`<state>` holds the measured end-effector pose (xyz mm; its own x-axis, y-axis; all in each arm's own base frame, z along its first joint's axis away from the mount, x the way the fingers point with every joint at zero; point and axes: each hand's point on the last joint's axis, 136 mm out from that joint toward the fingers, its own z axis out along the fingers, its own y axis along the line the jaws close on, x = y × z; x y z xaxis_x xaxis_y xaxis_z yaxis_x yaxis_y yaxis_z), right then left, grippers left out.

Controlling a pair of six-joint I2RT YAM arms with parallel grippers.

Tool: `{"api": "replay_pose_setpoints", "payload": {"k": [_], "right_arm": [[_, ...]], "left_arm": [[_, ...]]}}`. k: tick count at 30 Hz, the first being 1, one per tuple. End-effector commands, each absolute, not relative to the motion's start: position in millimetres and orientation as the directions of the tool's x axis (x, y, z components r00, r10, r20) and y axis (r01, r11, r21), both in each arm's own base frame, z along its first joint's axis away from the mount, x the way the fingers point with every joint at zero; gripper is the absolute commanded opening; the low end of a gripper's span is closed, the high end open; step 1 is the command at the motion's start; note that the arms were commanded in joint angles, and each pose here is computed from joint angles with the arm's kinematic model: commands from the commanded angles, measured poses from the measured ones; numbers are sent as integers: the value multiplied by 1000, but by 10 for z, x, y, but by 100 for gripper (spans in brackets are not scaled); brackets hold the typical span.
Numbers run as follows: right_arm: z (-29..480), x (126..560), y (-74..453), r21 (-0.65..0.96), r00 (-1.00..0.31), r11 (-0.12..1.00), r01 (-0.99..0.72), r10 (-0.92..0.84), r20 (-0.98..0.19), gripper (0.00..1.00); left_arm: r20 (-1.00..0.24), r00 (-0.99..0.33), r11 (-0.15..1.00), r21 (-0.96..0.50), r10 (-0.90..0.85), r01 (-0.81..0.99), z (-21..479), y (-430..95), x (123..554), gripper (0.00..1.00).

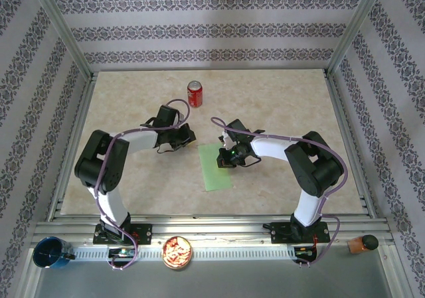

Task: Fold a paper plane with a square sheet of paper (pick it up from the middle)
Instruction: First fold the square sheet of paper in half at the center of the table.

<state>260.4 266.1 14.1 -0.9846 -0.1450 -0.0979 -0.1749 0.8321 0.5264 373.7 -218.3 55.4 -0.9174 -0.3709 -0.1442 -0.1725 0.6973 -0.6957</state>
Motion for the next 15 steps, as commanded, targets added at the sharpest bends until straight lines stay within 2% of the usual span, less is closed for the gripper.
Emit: {"api": "replay_pose_setpoints", "payload": {"k": [1,10,15], "right_arm": [[-101,2432,2402,422,-990,897,-129,-141,-2,0],[-83,2436,2407,424,-990,897,-128,-139,-5,0],[-89,2427,2406,425,-990,896,-127,-139,-2,0]], "left_arm": [[-174,-931,674,-733,-321,-95,738,-2292,3573,6],[-189,-953,643,-765,-237,-9,865,-2558,3207,6],[-199,-952,659,-752,-231,-3,828,-2578,3271,6]]}}
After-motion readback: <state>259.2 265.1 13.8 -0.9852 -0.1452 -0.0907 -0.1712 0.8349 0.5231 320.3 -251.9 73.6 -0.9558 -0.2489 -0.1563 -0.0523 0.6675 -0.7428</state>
